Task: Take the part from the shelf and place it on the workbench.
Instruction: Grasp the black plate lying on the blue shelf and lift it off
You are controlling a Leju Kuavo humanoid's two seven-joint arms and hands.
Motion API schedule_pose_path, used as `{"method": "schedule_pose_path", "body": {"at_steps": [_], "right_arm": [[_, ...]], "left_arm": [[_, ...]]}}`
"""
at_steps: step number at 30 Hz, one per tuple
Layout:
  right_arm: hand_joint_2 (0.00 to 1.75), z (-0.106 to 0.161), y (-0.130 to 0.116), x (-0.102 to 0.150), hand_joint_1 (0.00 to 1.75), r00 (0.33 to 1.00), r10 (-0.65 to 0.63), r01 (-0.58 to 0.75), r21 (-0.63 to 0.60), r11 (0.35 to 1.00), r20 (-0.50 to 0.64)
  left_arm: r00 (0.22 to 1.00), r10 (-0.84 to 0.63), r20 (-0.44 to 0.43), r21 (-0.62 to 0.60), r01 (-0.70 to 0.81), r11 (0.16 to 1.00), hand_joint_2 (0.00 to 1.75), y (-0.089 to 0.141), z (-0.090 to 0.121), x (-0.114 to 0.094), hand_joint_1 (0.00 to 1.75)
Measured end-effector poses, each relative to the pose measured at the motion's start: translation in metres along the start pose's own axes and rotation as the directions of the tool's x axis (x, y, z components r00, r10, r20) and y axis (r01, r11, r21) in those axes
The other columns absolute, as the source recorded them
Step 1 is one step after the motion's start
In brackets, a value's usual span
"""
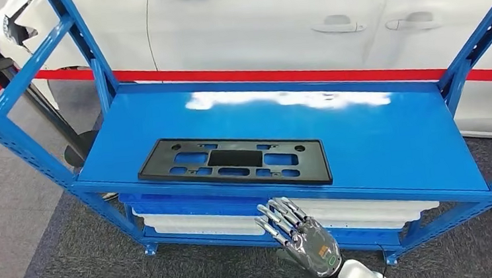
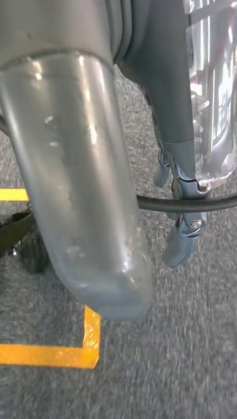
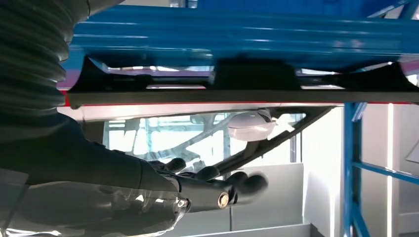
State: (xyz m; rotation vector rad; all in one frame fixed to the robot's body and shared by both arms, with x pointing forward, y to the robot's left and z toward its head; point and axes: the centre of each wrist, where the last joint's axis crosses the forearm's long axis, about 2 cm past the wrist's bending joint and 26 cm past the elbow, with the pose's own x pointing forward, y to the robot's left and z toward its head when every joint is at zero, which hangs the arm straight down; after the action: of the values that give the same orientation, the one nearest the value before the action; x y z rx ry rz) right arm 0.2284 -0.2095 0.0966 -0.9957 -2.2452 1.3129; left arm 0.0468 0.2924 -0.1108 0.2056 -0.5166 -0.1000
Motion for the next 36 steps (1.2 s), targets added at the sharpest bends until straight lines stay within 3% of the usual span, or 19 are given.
{"method": "schedule_pose_path", "body": {"at_steps": [23, 36], "right_arm": [[1.75, -0.011, 0.003, -0.002, 0.0, 1.0, -0.011, 0.011, -0.004, 1.0, 0.017], [1.75, -0.047, 0.001, -0.016, 0.0, 0.999, -0.003, 0.004, -0.021, 1.0, 0.043]], "left_arm": [[1.0, -0.016, 0.002, -0.013, 0.016, 1.0, 0.0, 0.0, 0.0, 0.0, 0.0], [0.999, -0.044, 0.017, -0.032, 0.045, 0.998, 0.0, -0.001, -0.002, 0.006, 0.0]]}}
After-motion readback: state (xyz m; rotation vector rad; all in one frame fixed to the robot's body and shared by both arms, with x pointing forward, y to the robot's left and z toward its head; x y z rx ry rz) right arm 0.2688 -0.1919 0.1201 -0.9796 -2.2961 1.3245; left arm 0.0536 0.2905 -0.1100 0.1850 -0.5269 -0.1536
